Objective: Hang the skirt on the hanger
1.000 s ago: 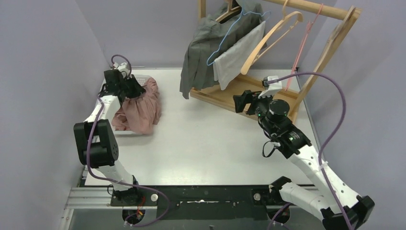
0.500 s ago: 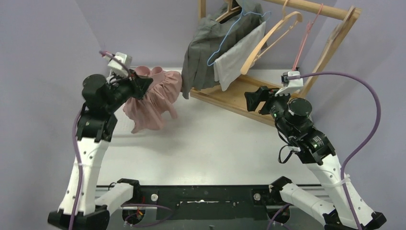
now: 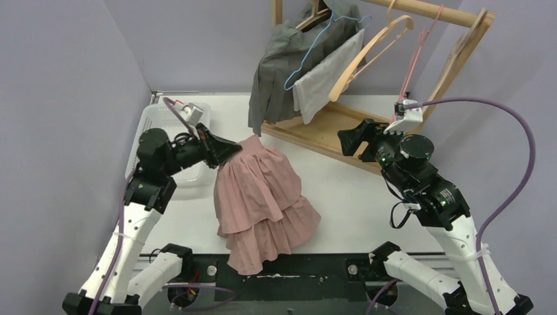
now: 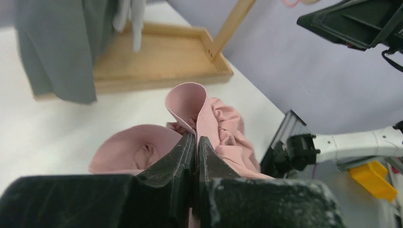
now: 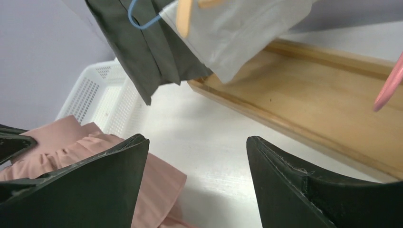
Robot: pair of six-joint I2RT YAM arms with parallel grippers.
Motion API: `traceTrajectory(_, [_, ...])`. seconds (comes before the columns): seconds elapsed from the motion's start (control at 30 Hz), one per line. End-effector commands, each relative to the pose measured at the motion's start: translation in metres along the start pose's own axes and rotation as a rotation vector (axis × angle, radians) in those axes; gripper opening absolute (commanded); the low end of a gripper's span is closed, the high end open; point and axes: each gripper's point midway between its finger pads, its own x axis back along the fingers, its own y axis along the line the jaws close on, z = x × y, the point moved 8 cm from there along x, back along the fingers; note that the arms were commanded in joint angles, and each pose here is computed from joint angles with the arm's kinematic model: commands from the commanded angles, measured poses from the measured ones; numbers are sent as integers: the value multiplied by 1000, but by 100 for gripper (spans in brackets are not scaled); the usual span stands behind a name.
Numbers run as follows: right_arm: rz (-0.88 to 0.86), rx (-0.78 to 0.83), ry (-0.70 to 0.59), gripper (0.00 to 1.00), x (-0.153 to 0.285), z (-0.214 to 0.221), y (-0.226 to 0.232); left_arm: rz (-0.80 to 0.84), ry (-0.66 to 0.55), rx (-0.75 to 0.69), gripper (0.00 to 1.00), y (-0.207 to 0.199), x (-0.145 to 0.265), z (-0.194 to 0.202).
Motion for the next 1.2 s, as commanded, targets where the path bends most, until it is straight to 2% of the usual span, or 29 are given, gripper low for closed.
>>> traceTrajectory(0.0, [2, -48, 72, 77, -4, 23, -4, 60, 7, 31, 0, -15, -20, 8])
traceTrajectory(0.2, [30, -37, 92, 77, -10, 29, -7, -56, 72, -77, 0, -31, -61, 2])
traceTrajectory(0.3, [41, -40, 96, 77, -14, 30, -7, -39, 77, -111, 0, -40, -73, 0])
traceTrajectory(0.43, [66, -69, 133, 77, -24, 45, -10, -22, 118, -81, 0, -33, -86, 40])
traceTrajectory(0.57, [88, -117, 217, 78, -34, 74, -15, -74, 207, 18, 33, -5, -89, 112])
traceTrajectory(0.63, [101, -143, 262, 79, -39, 89, -18, -92, 263, 79, 47, 6, -85, 147])
traceTrajectory(0.7, [108, -157, 316, 79, -45, 104, -20, -116, 294, 132, 56, 12, -82, 165])
traceTrajectory(0.77, [98, -156, 381, 80, -53, 118, -19, -162, 298, 147, 60, 15, -78, 167])
traceTrajectory(0.97, [55, -79, 519, 81, -81, 154, 6, -378, 161, 166, 64, 39, -68, 135])
traceTrajectory(1.07, [152, -47, 559, 81, -90, 171, 13, -398, 141, 205, 64, 52, -67, 126])
traceTrajectory(1.17, [269, -84, 583, 80, -90, 192, 2, -391, 148, 190, 64, 57, -78, 121])
